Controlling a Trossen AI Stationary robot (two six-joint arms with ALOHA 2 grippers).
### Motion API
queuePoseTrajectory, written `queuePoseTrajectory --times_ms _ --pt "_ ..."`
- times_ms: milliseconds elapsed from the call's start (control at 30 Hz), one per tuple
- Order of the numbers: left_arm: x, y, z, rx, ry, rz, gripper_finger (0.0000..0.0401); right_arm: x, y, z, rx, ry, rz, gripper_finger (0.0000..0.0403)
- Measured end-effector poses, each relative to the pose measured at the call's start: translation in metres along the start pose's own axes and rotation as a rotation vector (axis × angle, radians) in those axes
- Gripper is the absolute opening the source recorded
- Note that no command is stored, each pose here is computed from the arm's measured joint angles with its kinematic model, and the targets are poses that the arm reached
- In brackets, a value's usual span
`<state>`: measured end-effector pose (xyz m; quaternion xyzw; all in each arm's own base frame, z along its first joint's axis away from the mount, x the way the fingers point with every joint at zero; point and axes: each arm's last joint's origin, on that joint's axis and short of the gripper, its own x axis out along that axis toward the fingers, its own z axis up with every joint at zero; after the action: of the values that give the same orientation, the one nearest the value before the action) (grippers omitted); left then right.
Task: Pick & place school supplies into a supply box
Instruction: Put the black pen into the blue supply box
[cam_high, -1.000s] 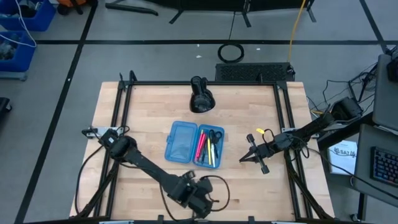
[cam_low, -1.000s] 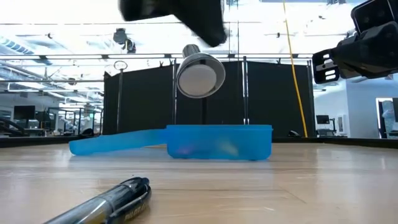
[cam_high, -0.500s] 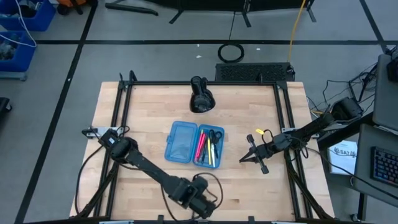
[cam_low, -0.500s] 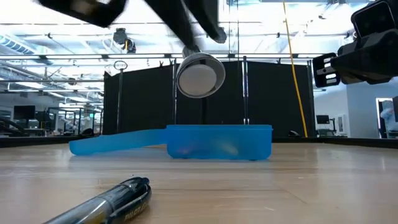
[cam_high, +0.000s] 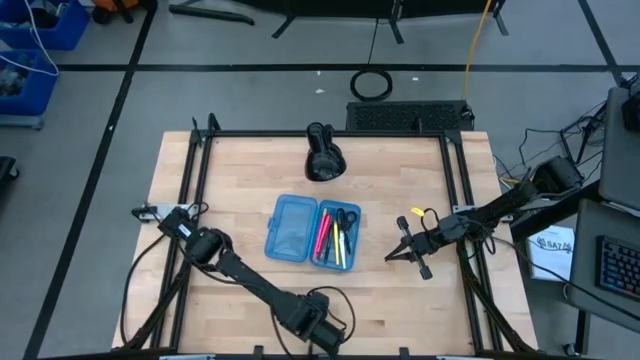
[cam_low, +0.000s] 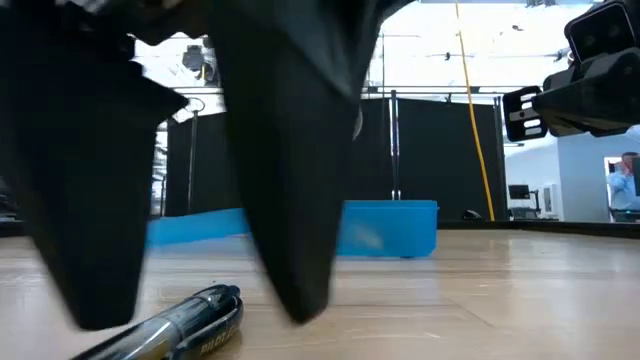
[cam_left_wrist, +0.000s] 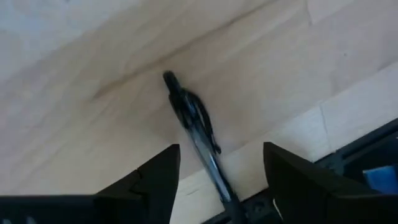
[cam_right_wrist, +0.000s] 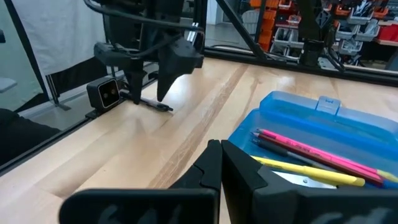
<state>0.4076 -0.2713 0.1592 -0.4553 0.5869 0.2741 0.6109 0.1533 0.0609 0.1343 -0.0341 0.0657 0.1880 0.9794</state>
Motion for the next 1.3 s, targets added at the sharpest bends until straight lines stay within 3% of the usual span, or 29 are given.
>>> queuePoseTrajectory --times_ms 267,733,1067,1300 --pt "0.009 0.007 0.001 -0.028 -0.007 0.084 0.0208 0.0 0.0 0.0 0.003 0.004 0.0 0.0" --pt "0.028 0.017 0.006 0.003 -0.032 0.207 0.0046 0.0 0.0 0.0 0.003 0.001 0.0 0.0" --pt "0.022 0.032 0.025 0.076 -0.078 0.378 0.0063 0.0 0.0 0.0 0.004 -0.001 0.0 0.0" --pt "0.022 0.031 0.031 0.123 -0.087 0.37 0.0046 0.0 0.0 0.0 0.005 -0.002 -0.001 0.0"
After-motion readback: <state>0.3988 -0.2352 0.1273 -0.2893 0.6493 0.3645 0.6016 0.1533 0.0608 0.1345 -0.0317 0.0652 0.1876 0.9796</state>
